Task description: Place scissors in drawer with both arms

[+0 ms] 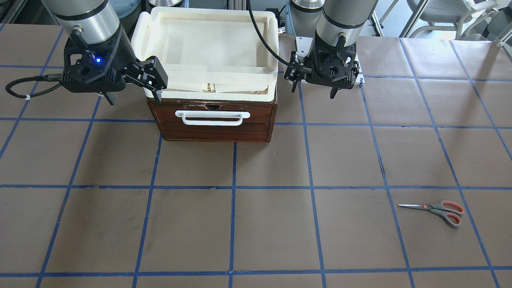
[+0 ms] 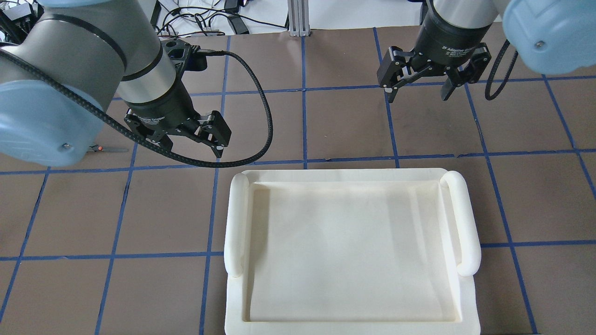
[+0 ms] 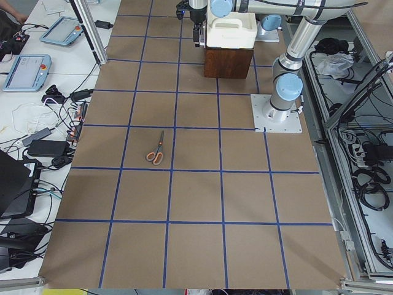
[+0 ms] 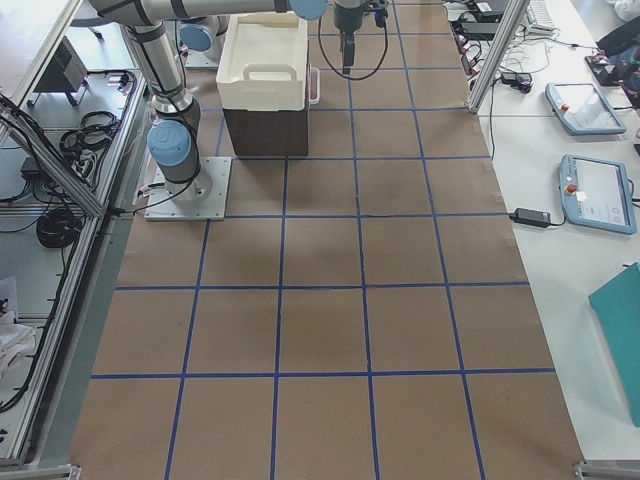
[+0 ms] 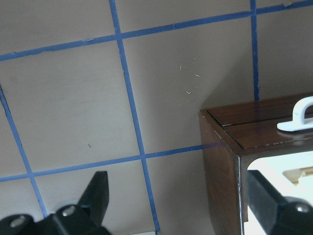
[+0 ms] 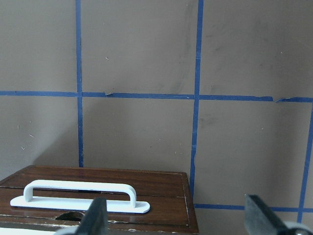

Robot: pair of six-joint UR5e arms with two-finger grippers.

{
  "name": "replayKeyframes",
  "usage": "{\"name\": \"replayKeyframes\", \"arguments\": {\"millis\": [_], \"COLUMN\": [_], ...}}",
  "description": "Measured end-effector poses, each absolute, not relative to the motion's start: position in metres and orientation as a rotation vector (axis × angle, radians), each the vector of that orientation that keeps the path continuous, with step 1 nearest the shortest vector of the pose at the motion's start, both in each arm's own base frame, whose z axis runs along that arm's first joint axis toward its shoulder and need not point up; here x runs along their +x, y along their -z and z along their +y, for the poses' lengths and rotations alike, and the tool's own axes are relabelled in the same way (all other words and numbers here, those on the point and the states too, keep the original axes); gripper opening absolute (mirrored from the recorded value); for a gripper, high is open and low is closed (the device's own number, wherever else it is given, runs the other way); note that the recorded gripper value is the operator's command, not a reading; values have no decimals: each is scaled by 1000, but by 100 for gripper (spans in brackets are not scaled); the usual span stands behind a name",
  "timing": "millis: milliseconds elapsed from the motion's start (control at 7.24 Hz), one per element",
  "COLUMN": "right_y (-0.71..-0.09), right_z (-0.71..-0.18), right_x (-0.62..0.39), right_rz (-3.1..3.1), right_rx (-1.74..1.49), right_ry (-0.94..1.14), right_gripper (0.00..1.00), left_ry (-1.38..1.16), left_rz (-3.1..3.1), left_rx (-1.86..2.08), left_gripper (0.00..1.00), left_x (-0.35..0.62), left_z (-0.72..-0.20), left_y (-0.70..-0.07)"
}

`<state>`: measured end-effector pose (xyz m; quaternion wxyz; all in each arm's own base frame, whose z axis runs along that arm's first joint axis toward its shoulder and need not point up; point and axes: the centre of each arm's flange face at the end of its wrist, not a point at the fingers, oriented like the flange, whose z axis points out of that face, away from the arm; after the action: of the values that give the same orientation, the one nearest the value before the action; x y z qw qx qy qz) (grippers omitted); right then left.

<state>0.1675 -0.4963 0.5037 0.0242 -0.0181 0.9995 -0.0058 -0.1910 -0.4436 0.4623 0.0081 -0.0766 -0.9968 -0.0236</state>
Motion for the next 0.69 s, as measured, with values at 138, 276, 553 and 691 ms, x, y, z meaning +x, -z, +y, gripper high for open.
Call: {"name": "replayKeyframes", "arguments": {"millis": [138, 276, 553, 691], "right_y": [-503, -502, -496, -485], "right_z": [-497, -497, -499, -499], "right_x": [167, 167, 167, 167], "right_rz": [3093, 3093, 3093, 3094], "right_rx": [-56, -56, -55, -52], "right_ry": [17, 11, -19, -64], "right_gripper": [100, 100, 100, 100], "left_ry": [68, 55, 23, 31], "left_rz": [-3115, -3114, -3085, -3046], "left_rx": [-241, -263, -508, -708], "left_gripper": [100, 100, 100, 100], "left_x": [-191, -190, -167, -138], "left_z": [-444, -446, -461, -473], "left_y": [-463, -463, -464, -460]}}
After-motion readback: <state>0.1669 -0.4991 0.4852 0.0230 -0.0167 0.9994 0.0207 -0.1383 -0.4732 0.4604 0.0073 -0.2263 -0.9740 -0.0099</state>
